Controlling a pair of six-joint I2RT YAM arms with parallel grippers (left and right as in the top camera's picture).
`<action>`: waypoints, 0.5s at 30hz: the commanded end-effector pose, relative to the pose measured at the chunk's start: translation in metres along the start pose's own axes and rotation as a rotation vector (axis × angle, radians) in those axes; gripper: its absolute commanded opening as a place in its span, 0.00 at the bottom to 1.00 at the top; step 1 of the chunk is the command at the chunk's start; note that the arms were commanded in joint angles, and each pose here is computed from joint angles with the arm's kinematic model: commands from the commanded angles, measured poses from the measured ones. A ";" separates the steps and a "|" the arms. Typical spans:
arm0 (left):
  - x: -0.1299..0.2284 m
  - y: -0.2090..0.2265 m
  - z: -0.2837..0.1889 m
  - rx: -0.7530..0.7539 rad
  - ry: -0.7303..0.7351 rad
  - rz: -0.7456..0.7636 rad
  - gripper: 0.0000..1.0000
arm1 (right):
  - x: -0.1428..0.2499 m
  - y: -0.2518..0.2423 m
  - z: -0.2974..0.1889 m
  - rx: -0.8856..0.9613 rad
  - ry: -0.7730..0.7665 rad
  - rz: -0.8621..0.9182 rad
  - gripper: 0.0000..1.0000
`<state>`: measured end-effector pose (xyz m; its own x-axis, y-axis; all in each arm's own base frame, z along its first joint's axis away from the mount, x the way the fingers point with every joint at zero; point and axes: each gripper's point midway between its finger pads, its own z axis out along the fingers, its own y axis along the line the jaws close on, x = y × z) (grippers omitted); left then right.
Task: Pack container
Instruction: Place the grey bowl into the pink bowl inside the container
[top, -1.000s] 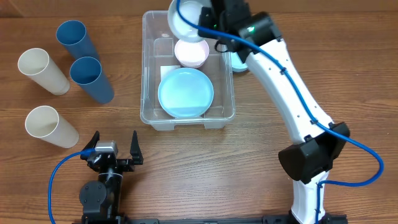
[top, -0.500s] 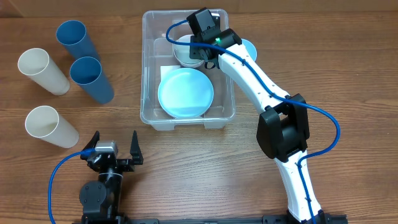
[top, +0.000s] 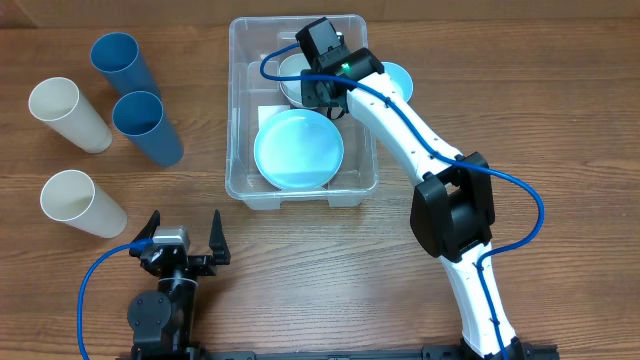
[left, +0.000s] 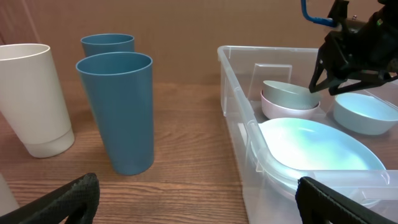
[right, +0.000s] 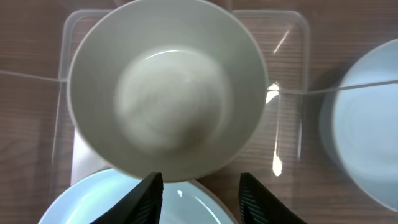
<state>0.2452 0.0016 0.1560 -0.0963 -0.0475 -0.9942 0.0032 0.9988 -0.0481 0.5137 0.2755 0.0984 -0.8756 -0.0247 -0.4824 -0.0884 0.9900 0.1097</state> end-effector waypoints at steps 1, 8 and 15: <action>0.000 0.002 0.000 -0.008 -0.006 0.022 1.00 | -0.012 0.016 -0.013 -0.038 -0.045 -0.004 0.41; 0.000 0.002 0.000 -0.008 -0.006 0.022 1.00 | -0.016 0.025 -0.012 -0.082 -0.060 -0.021 0.42; 0.000 0.002 0.000 -0.008 -0.006 0.022 1.00 | -0.010 0.027 0.008 -0.099 -0.078 -0.027 0.42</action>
<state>0.2452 0.0017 0.1560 -0.0963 -0.0475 -0.9942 0.0028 0.9988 -0.0480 0.5269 0.3032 0.1080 -0.8307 -0.0191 -0.5564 -0.1471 0.9714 0.1863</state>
